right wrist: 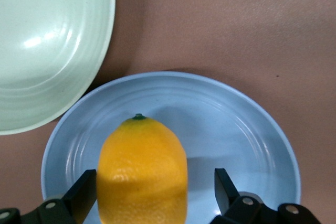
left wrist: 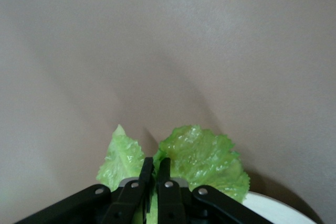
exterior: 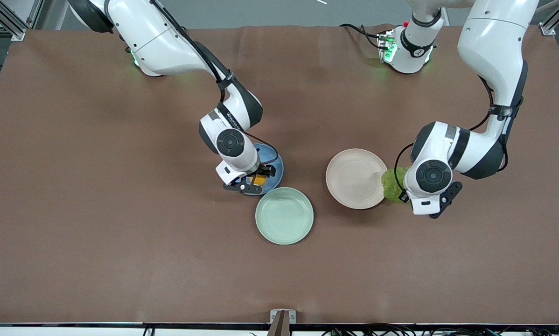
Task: Pick lemon and lettuce from plates
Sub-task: 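Lift the lettuce off the plate with the left gripper while the right grasps lemon, then place the lettuce on the table with the left gripper while the right carries lemon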
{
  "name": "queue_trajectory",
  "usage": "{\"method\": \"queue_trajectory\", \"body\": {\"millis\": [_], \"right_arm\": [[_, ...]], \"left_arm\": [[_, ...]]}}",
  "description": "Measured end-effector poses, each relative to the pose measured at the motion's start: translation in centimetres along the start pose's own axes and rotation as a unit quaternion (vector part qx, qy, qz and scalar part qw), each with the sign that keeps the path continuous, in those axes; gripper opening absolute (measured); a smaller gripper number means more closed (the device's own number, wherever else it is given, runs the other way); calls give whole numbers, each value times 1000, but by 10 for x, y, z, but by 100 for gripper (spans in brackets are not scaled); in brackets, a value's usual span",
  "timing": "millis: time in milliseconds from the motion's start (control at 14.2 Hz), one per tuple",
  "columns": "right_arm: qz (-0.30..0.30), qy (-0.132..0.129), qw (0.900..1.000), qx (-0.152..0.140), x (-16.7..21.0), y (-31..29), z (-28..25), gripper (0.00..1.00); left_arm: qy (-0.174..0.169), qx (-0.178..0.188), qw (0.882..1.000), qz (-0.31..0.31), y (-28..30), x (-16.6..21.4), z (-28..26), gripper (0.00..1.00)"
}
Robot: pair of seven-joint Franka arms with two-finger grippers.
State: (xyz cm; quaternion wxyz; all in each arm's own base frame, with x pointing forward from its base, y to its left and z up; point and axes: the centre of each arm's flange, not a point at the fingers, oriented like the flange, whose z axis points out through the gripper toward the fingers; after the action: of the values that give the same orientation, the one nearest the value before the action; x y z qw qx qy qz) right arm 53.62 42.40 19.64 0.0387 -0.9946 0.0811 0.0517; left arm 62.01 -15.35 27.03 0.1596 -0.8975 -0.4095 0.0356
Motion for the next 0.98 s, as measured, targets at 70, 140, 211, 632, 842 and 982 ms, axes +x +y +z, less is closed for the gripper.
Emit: {"method": "queue_trajectory", "body": {"millis": [70, 140, 211, 632, 842, 982], "right_arm": [[3, 0, 1000, 0, 0, 0, 2, 85], [5, 0, 1000, 0, 1, 0, 2, 85], [5, 1, 1000, 0, 1, 1, 2, 81], [5, -12, 1000, -15, 2, 2, -11, 63], [-17, -49, 997, -56, 13, 32, -87, 63], [-40, -71, 994, -69, 30, 85, -164, 63]], "left_arm": [[0, -4, 1000, 4, -6, 10, -4, 7], [-2, -5, 1000, 12, -14, 23, -6, 7], [-6, -5, 1000, 20, -24, 40, -5, 7], [-51, -2, 998, 45, -65, 102, 31, 21], [-46, -13, 998, 48, -56, 99, 23, 52], [-35, -34, 998, 36, -58, 111, -23, 73]]}}
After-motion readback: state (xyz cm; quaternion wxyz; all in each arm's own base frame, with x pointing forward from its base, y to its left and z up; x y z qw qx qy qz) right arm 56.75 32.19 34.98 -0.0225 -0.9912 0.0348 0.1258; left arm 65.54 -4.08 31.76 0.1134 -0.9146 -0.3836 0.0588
